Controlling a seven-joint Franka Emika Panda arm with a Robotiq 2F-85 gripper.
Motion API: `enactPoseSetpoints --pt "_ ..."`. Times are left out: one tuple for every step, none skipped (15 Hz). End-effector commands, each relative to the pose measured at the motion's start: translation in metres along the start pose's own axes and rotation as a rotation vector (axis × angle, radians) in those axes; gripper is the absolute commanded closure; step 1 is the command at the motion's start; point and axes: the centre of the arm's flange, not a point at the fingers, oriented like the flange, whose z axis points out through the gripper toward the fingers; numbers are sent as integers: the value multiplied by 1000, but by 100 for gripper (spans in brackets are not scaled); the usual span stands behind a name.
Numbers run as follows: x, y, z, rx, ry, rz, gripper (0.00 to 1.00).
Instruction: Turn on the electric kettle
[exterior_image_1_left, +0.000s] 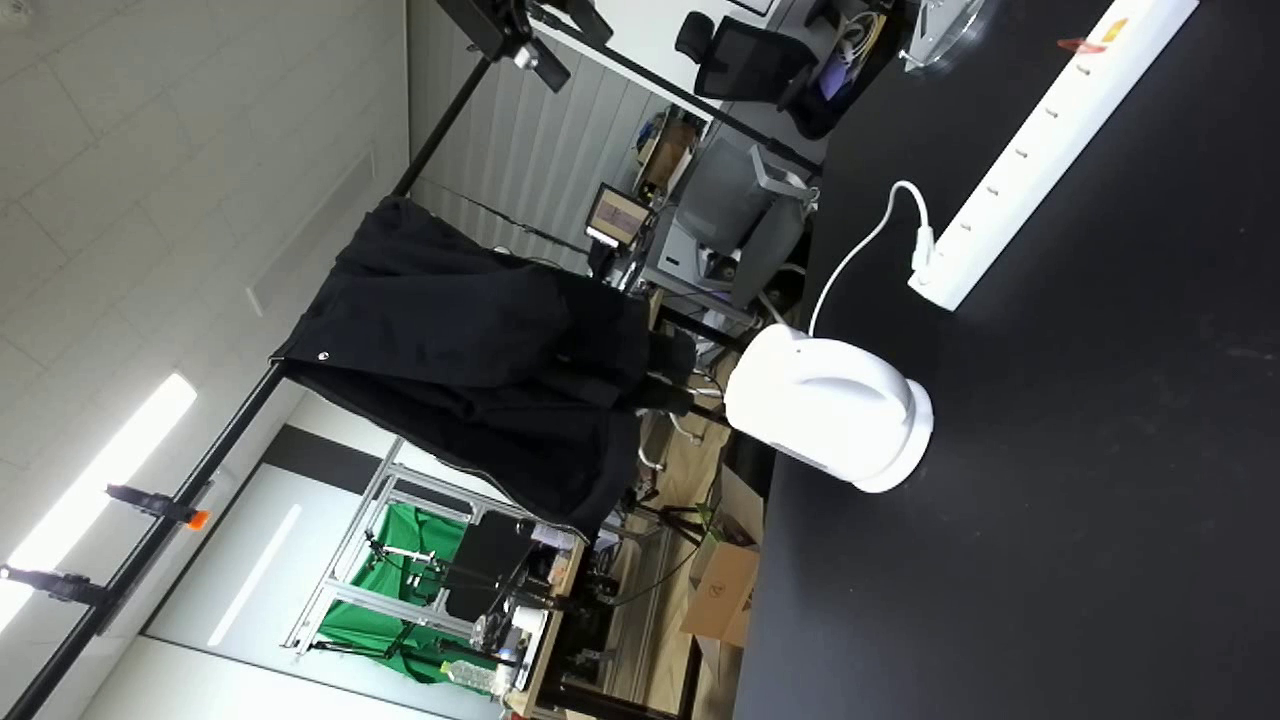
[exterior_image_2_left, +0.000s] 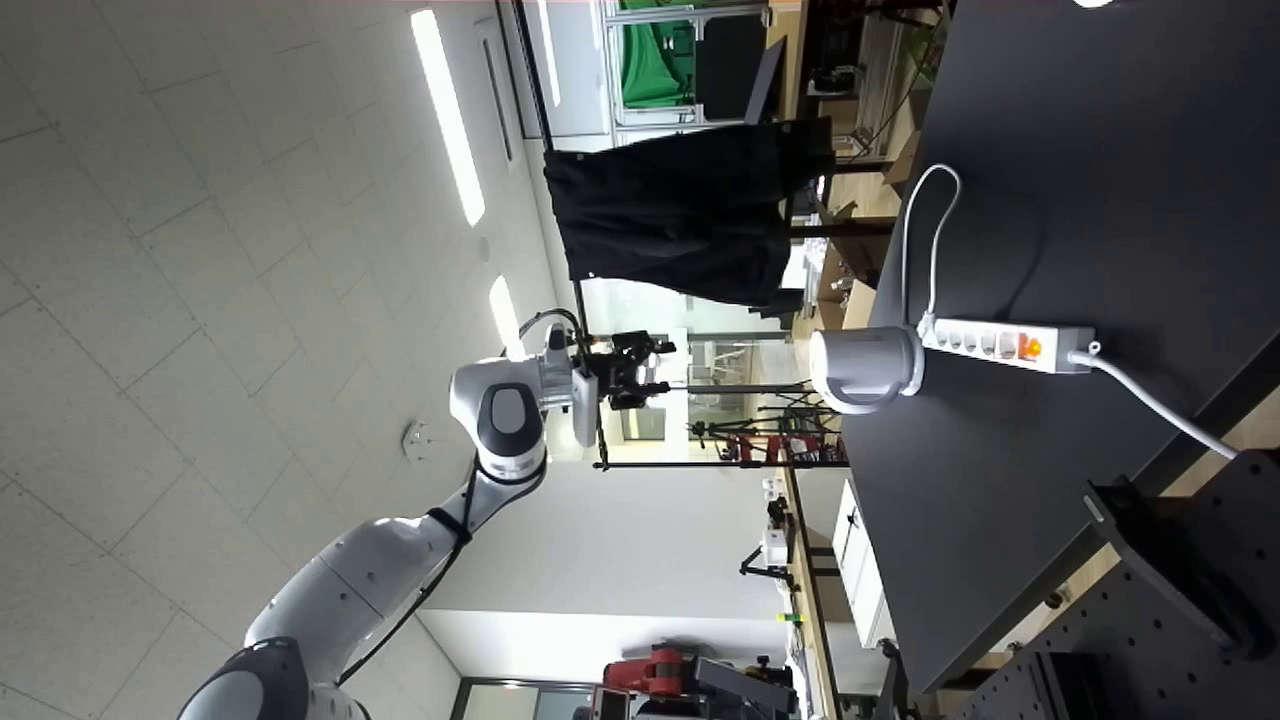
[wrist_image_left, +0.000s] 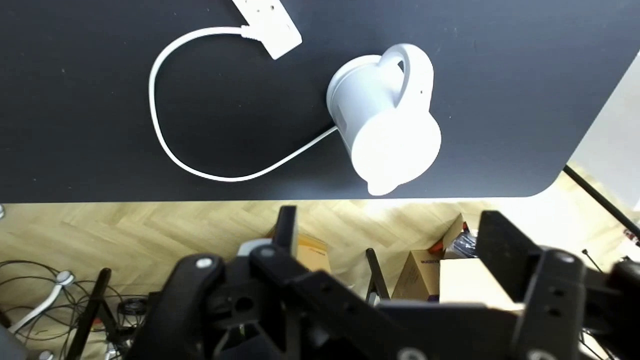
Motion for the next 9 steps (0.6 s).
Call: enactPoseSetpoints --pt "19 -16 30 52 32 -20 41" --pt "20 -23 38 57 42 -22 47" --pt "22 -31 46 62 46 -27 54" --pt "23 -40 54 62 55 -32 62" --pt "24 -47 62 60 62 -37 68" --pt "25 -55 71 51 70 -45 75" --pt "27 -63 80 45 65 -54 82" --pt "26 -68 87 41 57 -63 88" --pt "26 -70 94 37 25 -70 96"
